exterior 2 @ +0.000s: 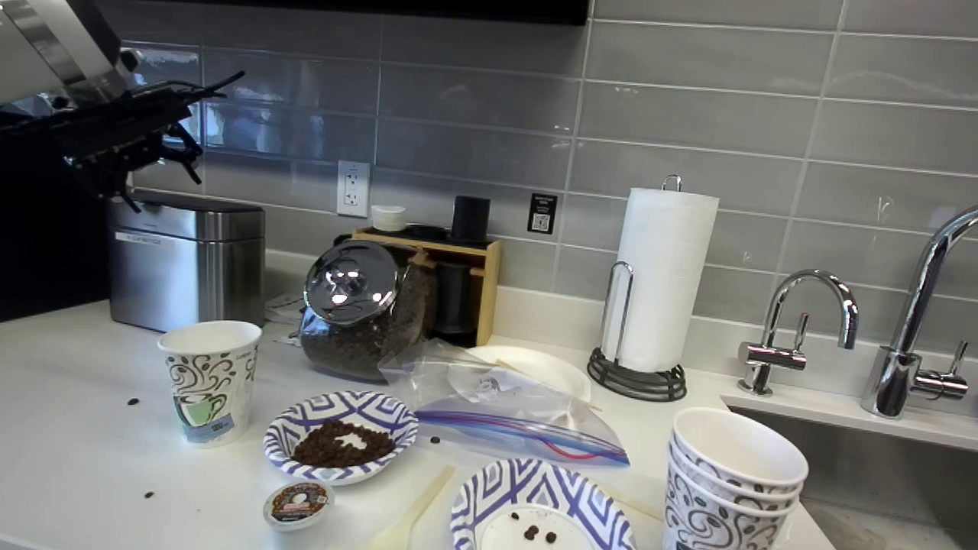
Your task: Open the silver bin on the left then put the coffee pod inside the bin.
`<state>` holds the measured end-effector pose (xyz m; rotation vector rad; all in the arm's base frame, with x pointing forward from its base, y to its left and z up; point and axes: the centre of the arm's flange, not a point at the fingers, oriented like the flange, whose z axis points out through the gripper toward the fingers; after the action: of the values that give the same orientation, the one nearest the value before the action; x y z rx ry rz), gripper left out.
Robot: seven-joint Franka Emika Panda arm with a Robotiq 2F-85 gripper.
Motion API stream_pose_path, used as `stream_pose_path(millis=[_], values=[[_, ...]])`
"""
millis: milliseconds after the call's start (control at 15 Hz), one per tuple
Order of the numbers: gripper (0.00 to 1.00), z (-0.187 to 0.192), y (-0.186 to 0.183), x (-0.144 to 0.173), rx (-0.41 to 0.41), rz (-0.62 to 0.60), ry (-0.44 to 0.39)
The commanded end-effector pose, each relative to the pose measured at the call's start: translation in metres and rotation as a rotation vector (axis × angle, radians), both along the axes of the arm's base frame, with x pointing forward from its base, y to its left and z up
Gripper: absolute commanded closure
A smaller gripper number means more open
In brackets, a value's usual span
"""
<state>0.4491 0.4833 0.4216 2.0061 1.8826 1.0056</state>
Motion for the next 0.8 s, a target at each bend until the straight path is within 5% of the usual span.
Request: stream_pose_path(millis=[0, 733], values=[[0.0, -0.0057, 0.0086, 0.0051, 0.007, 0.003, -0.012], [0.0, 0.002, 0.0014, 0.0087, 0.015, -0.024, -0.039]])
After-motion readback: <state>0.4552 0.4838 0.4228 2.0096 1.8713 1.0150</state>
